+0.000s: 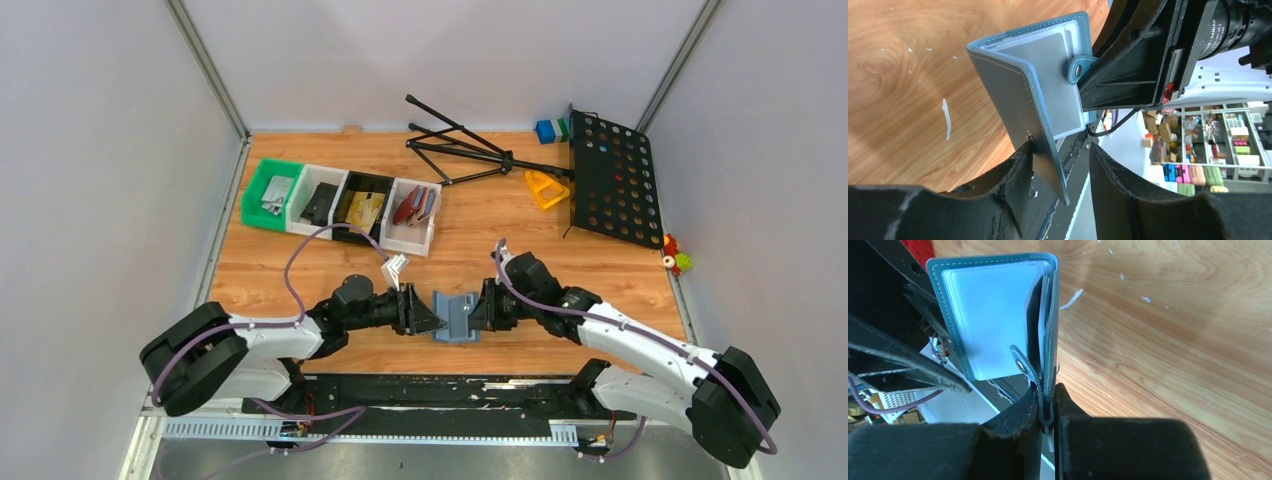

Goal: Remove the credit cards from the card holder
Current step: Remove the credit card from the card holder.

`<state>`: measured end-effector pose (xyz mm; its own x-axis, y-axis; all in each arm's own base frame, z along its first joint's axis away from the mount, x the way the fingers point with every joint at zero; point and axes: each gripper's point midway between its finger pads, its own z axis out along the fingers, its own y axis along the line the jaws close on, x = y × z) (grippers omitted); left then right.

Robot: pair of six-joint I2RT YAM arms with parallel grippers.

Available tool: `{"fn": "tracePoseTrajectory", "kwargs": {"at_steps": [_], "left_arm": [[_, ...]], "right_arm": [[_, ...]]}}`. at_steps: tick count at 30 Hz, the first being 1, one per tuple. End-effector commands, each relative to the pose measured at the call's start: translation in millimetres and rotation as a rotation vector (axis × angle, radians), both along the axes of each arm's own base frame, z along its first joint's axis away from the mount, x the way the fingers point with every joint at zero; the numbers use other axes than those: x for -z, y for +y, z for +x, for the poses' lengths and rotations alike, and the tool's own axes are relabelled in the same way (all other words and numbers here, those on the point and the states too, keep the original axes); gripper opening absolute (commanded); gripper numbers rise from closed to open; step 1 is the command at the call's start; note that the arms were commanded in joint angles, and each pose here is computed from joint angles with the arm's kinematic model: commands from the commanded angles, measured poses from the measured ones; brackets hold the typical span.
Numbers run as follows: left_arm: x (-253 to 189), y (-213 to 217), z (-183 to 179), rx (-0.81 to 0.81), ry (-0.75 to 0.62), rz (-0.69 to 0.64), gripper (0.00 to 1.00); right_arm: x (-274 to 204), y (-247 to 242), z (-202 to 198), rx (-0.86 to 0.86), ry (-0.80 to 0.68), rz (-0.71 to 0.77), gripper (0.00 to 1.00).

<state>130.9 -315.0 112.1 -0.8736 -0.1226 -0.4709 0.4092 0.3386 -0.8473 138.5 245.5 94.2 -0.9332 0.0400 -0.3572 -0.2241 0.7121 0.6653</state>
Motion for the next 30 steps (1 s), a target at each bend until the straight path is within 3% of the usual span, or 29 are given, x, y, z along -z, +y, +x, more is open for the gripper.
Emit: {"fn": "tracePoseTrajectory", "kwargs": {"at_steps": [1, 11, 22, 30], "left_arm": [[-30.7, -15.7, -4.8, 0.069, -0.045, -0.152, 0.53], [-12.2, -30.7, 1.2, 0.088, 0.027, -0.135, 0.59], [36.9, -17.3, 11.1, 0.026, 0.062, 0.137, 0.65], [32.7, -17.1, 12.6, 0.012, 0.056, 0.124, 0.70]], "right_arm": [[-17.8, 14.5, 12.6, -0.018, -0.065, -0.013, 0.00], [-1.4, 29.9, 14.1, 0.003, -0.045, -0.314, 0.00], [-8.4, 38.3, 12.2, 0.032, -0.060, -0.302, 0.00], [-3.4, 39.5, 9.0, 0.065, -0.071, -0.381, 0.00]]}}
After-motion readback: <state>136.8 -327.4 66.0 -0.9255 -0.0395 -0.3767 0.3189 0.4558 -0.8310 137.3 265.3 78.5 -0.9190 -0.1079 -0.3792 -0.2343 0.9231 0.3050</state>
